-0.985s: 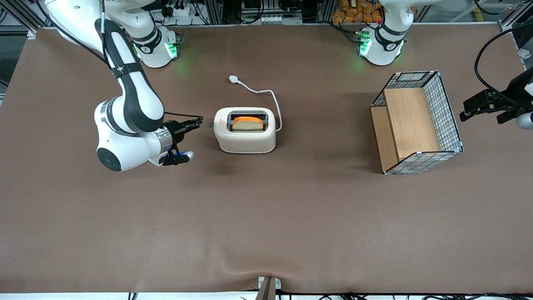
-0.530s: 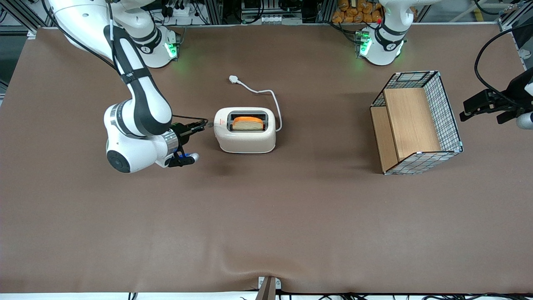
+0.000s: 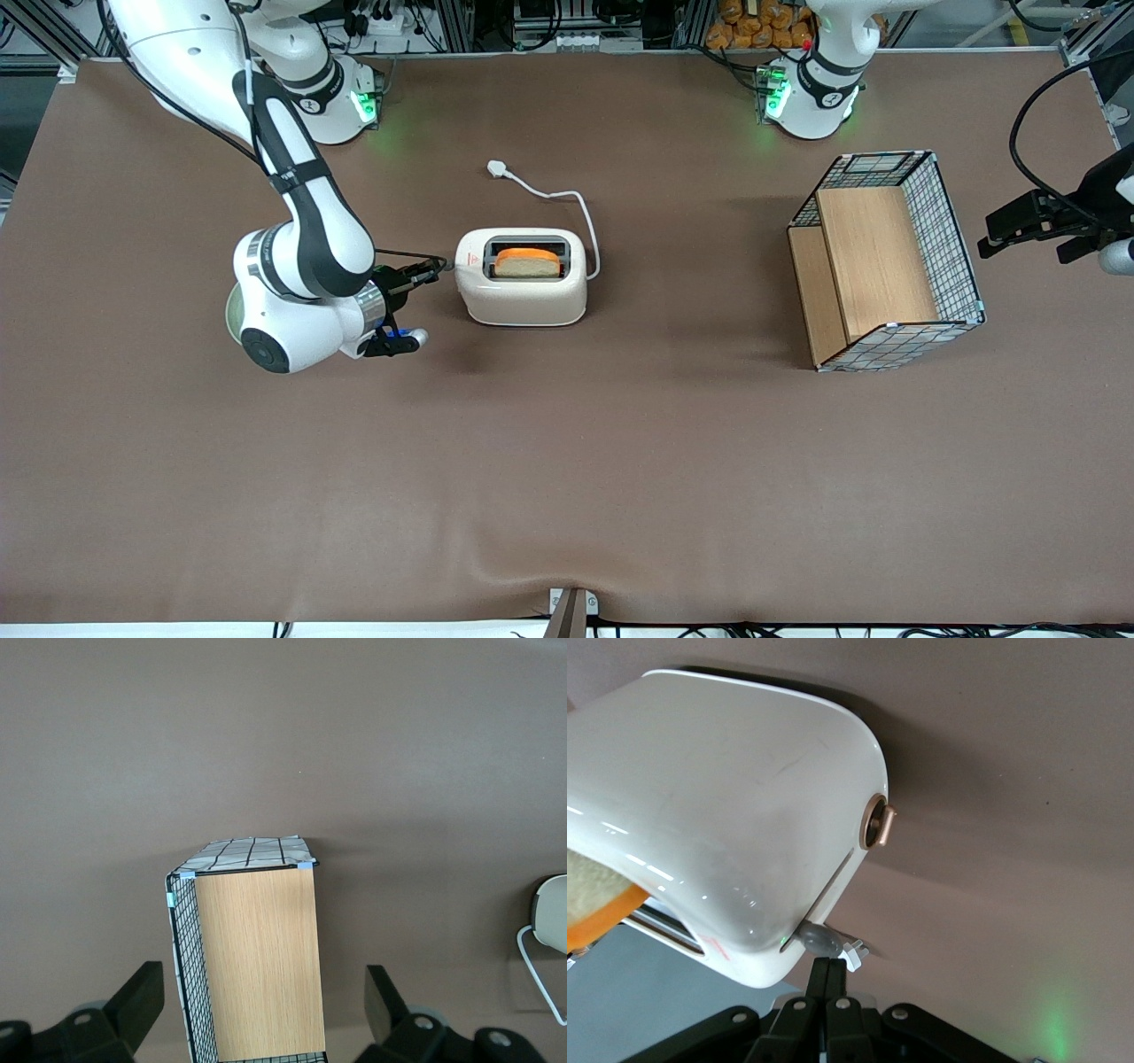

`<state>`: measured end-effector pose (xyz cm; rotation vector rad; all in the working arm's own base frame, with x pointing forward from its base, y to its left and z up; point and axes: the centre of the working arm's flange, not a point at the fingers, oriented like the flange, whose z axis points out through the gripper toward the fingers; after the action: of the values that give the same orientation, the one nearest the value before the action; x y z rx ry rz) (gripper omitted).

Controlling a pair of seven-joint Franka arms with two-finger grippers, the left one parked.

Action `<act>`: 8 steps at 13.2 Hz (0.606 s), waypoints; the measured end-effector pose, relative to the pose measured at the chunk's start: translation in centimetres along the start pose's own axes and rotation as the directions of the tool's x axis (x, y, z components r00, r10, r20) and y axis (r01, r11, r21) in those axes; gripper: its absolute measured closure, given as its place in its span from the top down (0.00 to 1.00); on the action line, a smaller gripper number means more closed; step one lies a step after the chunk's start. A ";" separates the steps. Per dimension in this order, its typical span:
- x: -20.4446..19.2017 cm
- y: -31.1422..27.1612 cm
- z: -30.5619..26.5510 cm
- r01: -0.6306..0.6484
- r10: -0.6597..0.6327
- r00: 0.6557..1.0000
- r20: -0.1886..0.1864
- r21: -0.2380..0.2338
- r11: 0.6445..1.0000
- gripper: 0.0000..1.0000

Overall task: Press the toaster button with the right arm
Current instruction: 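Push the toaster lever down with the right gripper fingertips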

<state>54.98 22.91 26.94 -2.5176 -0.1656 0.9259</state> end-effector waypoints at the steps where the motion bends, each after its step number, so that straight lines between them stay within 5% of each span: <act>1: 0.1 0.0 0.1 0.000 0.000 1.000 0.000 -0.001 1.000 0.01; 8: 0.8 0.3 0.8 -0.007 0.007 1.000 -0.006 -0.003 1.000 0.01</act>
<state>55.07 23.09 25.81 -2.5253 -0.1567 0.9221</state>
